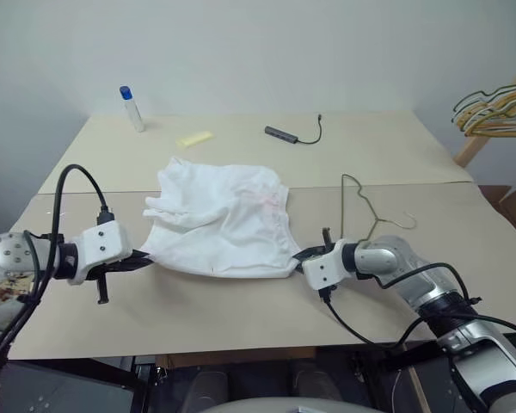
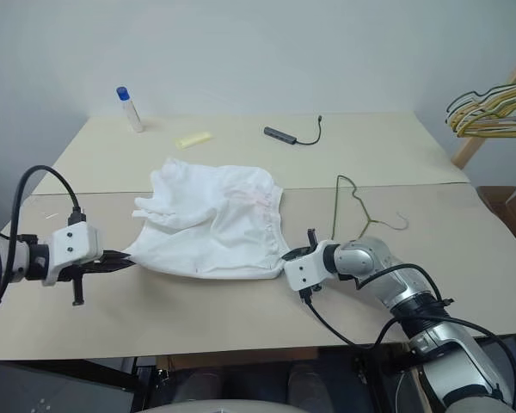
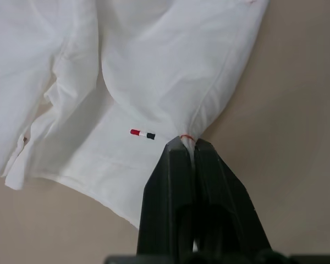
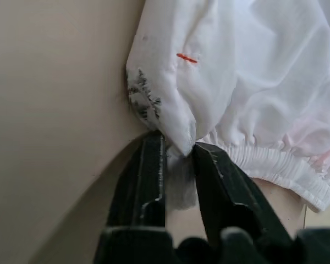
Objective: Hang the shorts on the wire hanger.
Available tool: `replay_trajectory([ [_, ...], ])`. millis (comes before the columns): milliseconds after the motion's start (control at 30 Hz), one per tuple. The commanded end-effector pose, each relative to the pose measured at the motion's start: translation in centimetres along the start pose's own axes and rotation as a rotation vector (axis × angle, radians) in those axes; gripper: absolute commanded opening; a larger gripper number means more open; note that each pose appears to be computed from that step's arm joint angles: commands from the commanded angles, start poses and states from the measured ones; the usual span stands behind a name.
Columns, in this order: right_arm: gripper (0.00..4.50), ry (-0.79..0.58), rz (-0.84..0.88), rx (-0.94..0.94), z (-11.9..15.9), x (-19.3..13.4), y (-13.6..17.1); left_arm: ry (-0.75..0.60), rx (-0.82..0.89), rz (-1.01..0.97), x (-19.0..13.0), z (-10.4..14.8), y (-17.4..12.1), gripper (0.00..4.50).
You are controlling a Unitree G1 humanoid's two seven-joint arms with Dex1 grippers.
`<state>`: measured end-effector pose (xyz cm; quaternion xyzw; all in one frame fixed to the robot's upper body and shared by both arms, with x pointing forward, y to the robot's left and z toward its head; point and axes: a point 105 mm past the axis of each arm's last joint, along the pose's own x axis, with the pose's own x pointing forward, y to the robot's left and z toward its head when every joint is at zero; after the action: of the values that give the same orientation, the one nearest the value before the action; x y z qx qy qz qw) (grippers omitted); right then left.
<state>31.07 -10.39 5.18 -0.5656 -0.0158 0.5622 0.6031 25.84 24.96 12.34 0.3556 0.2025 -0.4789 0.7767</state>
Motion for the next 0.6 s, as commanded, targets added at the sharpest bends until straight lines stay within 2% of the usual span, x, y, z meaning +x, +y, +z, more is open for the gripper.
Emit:
replay_trajectory([
  [33,0.03,-0.003,0.006,-0.013,0.1,-0.3,-0.3,0.002,0.032,0.026,-1.0,0.7,0.4,0.00],
  [167,0.03,-0.011,-0.010,0.003,1.2,-1.7,-0.7,0.010,0.025,0.017,-1.1,0.6,-0.2,0.00],
  [333,0.03,-0.141,0.111,0.090,6.0,-6.1,0.2,0.065,-0.030,-0.096,-3.0,0.1,-3.4,0.00],
  [433,0.03,-0.166,0.131,0.098,7.2,-7.0,0.2,0.090,-0.036,-0.119,-3.5,-0.1,-4.4,0.00],
  [500,0.03,-0.163,0.081,0.168,6.8,-6.6,-1.0,0.060,-0.018,-0.079,-3.1,0.4,-3.3,0.00],
  [600,0.03,-0.109,-0.008,0.284,5.0,-5.7,-3.8,-0.002,0.039,0.038,-1.4,1.4,0.1,0.00],
])
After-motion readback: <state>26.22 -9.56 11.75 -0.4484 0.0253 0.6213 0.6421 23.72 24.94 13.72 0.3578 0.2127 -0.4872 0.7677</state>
